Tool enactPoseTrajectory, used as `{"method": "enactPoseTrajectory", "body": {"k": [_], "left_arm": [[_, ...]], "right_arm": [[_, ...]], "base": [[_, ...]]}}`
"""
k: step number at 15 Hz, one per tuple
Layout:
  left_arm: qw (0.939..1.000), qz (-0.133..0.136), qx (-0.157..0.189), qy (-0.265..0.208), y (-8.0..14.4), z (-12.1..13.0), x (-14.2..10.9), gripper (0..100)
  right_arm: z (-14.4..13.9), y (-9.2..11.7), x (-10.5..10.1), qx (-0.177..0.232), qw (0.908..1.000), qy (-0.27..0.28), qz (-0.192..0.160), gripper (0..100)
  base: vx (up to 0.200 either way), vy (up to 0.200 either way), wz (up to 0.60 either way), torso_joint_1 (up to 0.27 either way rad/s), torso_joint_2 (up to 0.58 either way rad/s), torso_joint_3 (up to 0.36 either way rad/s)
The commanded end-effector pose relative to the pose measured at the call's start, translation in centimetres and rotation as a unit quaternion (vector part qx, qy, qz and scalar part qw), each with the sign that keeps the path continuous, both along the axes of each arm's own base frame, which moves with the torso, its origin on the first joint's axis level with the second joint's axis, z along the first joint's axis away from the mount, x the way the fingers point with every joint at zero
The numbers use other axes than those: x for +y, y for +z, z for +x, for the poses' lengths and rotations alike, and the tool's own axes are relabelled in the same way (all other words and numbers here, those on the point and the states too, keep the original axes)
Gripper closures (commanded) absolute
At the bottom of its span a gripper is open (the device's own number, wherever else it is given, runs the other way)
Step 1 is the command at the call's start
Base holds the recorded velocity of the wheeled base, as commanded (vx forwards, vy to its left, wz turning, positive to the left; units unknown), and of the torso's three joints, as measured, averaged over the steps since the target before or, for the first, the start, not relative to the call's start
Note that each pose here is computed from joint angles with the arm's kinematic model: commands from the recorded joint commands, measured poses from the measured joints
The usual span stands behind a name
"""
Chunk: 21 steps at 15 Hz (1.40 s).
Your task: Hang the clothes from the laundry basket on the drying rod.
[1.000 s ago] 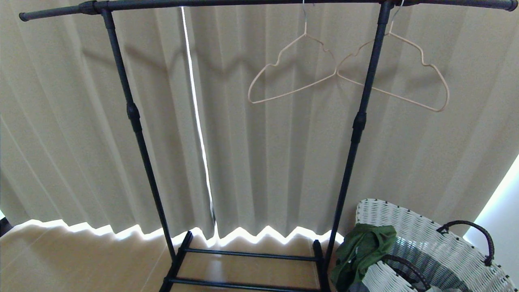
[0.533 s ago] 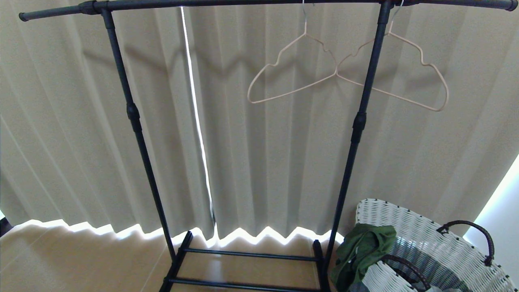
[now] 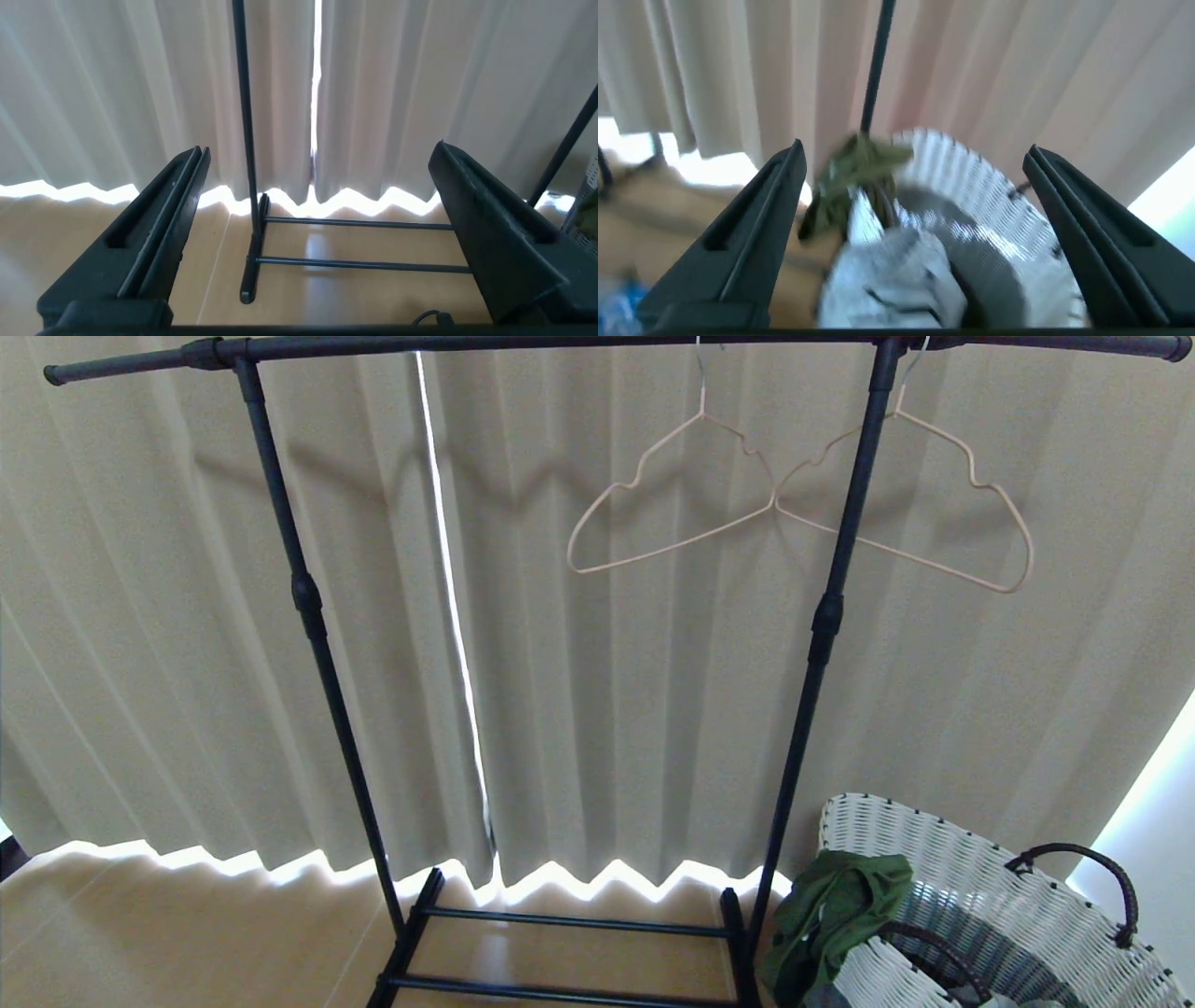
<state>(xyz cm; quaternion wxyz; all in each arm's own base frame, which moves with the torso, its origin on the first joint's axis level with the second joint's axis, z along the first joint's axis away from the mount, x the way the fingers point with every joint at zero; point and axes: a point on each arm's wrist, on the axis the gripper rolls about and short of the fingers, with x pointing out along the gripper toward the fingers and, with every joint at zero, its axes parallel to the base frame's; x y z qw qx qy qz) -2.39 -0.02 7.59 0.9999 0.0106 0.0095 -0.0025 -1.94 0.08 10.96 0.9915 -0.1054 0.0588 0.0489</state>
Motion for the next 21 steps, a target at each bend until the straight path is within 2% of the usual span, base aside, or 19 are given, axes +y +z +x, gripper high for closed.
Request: {"method": "enactPoseTrajectory", "body": {"k": [1,2,3,5,6,7,8,12,13,21], "left_arm": [[1.0,0.0,0.0,0.0,0.0,0.0,0.0,0],[1.0,0.0,0.0,0.0,0.0,0.0,0.0,0],[1.0,0.0,0.0,0.0,0.0,0.0,0.0,0],[1.0,0.001,0.0,-0.004,0.0,0.0,0.0,0],[1.0,0.001,0.0,-0.005,0.0,0.0,0.0,0],[1.0,0.0,0.0,-0.005,0.0,0.0,0.0,0],[1.0,0.001,0.0,-0.005,0.0,0.0,0.0,0],[1.0,0.001,0.0,-0.005,0.0,0.0,0.0,0],[1.0,0.0,0.0,-0.004,0.0,0.0,0.0,0],[1.0,-0.001,0.0,-0.004,0.0,0.0,0.0,0]], "right_arm": [[3.9,0.7,-0.1,0.181,0.9788,-0.025,-0.091,0],[5.1,0.4,-0.2,0.234,0.965,-0.037,-0.113,0],[5.7,0.3,-0.2,0.256,0.9584,-0.041,-0.119,0],[8.8,-0.6,-0.2,0.368,0.918,-0.044,-0.14,0],[9.5,-0.9,-0.2,0.396,0.9065,-0.04,-0.142,0],[10.6,-1.6,-0.1,0.432,0.8892,-0.034,-0.147,0],[11.6,-2.1,-0.1,0.452,0.8789,-0.03,-0.151,0],[14.4,-3.9,-0.7,0.489,0.8583,-0.048,-0.149,0],[14.9,-4.3,-0.9,0.503,0.8475,-0.055,-0.159,0],[18.1,-5.9,-2.5,0.482,0.8546,-0.115,-0.156,0]], "base": [[0.0,0.0,0.0,0.0,0.0,0.0],[0.0,0.0,0.0,0.0,0.0,0.0],[0.0,0.0,0.0,0.0,0.0,0.0],[0.0,0.0,0.0,0.0,0.0,0.0],[0.0,0.0,0.0,0.0,0.0,0.0],[0.0,0.0,0.0,0.0,0.0,0.0],[0.0,0.0,0.0,0.0,0.0,0.0],[0.0,0.0,0.0,0.0,0.0,0.0],[0.0,0.0,0.0,0.0,0.0,0.0],[0.0,0.0,0.0,0.0,0.0,0.0]]}}
